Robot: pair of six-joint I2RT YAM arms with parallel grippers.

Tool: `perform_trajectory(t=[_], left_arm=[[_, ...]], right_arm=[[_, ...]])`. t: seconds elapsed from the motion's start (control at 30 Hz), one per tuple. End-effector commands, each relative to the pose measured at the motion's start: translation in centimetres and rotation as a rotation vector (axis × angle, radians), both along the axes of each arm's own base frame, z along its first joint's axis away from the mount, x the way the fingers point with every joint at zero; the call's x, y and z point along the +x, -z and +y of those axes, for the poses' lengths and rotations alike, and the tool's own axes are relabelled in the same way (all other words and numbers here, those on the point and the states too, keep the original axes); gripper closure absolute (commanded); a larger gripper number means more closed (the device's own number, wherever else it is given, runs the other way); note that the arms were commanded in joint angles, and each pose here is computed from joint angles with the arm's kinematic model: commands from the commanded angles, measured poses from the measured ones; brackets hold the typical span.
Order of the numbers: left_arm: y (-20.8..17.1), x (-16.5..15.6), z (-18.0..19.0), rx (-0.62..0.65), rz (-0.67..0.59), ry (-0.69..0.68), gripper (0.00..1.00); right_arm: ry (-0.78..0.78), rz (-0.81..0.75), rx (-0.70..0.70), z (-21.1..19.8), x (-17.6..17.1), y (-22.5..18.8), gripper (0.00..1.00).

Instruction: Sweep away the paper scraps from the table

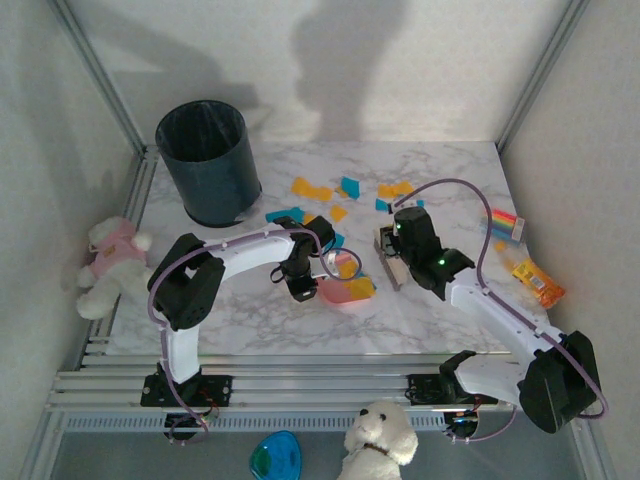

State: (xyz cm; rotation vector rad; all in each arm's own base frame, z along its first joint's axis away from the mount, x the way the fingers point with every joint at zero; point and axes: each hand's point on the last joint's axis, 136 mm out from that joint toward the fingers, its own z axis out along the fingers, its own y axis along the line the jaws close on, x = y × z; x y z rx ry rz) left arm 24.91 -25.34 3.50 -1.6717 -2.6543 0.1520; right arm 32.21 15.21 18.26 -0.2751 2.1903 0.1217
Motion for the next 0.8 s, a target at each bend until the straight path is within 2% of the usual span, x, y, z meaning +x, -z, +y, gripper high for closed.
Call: perform_trajectory(t=[0.0, 0.77], left_arm=[[0.4, -0.7, 1.1, 0.059, 0.009, -0.001, 1.0], [0.5, -0.3, 0.7, 0.054, 0.005, -0.029, 1.0]], right_arm=[[0.017, -0.006, 0.003, 0.2, -0.4, 0.0, 1.0], [-0.072, -0.001, 0.223, 5.6, 0.0, -0.2, 1.0]])
